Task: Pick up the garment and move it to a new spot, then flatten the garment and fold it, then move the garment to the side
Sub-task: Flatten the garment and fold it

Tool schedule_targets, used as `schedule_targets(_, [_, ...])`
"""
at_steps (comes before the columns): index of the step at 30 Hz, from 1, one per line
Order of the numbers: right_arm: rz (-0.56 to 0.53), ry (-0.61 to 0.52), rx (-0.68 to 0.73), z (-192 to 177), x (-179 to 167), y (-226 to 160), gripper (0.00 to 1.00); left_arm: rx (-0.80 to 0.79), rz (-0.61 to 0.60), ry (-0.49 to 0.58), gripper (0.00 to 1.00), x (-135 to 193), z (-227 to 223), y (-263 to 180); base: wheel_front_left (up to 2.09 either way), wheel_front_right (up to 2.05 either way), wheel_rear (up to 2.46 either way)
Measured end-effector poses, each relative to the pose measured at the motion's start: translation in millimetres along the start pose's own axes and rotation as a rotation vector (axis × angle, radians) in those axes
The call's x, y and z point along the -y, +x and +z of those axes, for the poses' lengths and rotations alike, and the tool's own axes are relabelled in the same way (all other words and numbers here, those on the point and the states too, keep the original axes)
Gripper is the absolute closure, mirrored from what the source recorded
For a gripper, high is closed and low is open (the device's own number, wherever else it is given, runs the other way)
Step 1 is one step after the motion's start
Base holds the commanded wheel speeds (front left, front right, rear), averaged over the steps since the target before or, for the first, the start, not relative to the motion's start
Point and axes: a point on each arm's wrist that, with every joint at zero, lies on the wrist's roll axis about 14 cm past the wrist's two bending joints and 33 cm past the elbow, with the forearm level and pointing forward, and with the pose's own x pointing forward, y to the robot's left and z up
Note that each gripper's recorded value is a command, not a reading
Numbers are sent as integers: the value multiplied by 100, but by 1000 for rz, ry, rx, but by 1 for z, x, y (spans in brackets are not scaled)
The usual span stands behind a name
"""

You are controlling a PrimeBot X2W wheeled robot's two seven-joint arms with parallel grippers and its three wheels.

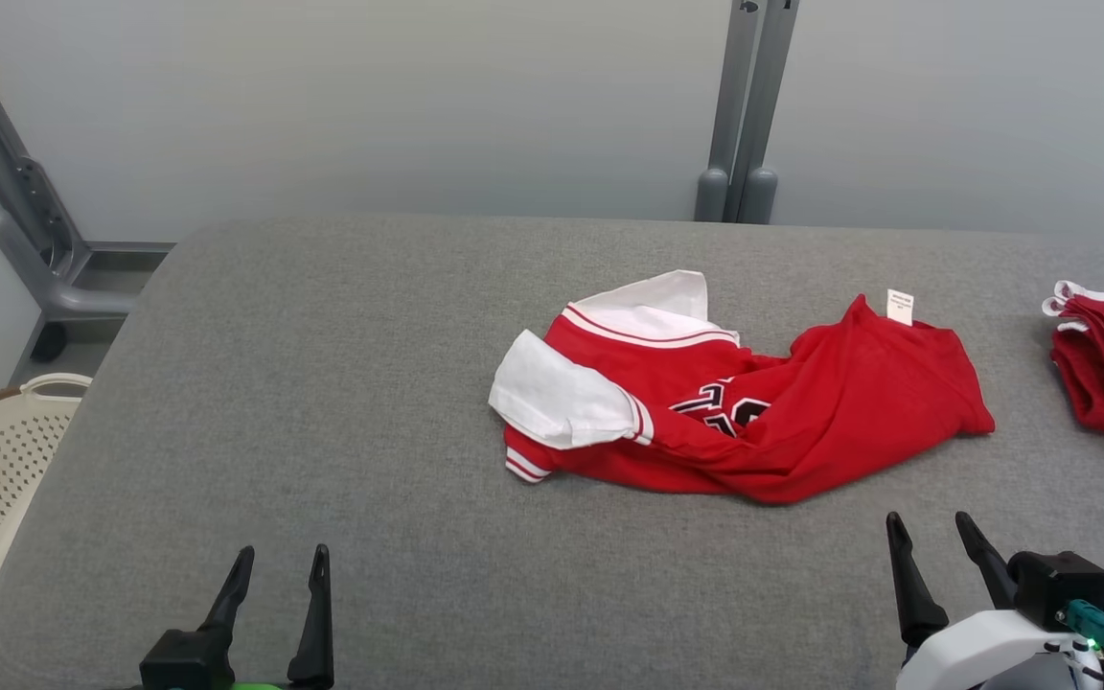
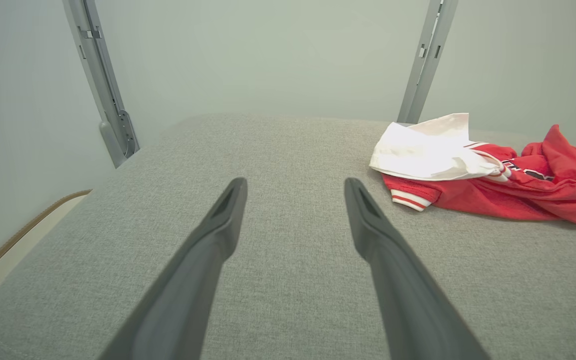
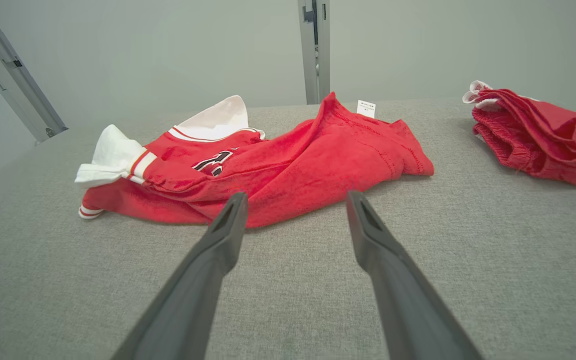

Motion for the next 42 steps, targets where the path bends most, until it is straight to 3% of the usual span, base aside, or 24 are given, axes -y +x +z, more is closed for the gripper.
schedule_targets(28, [-21,41,-24,-2,7,9,0,-88,-65,-19,0,17,-25,11,0,0,0])
schedule_targets(35, [6,-11,-110,17,1,54,0,-158,-172,-11,0,39,-21,55,0,0,0])
schedule_targets(42, [9,-174,-304,26,18,103,0,-299,-277,42,0,60,-26,110,0,0,0])
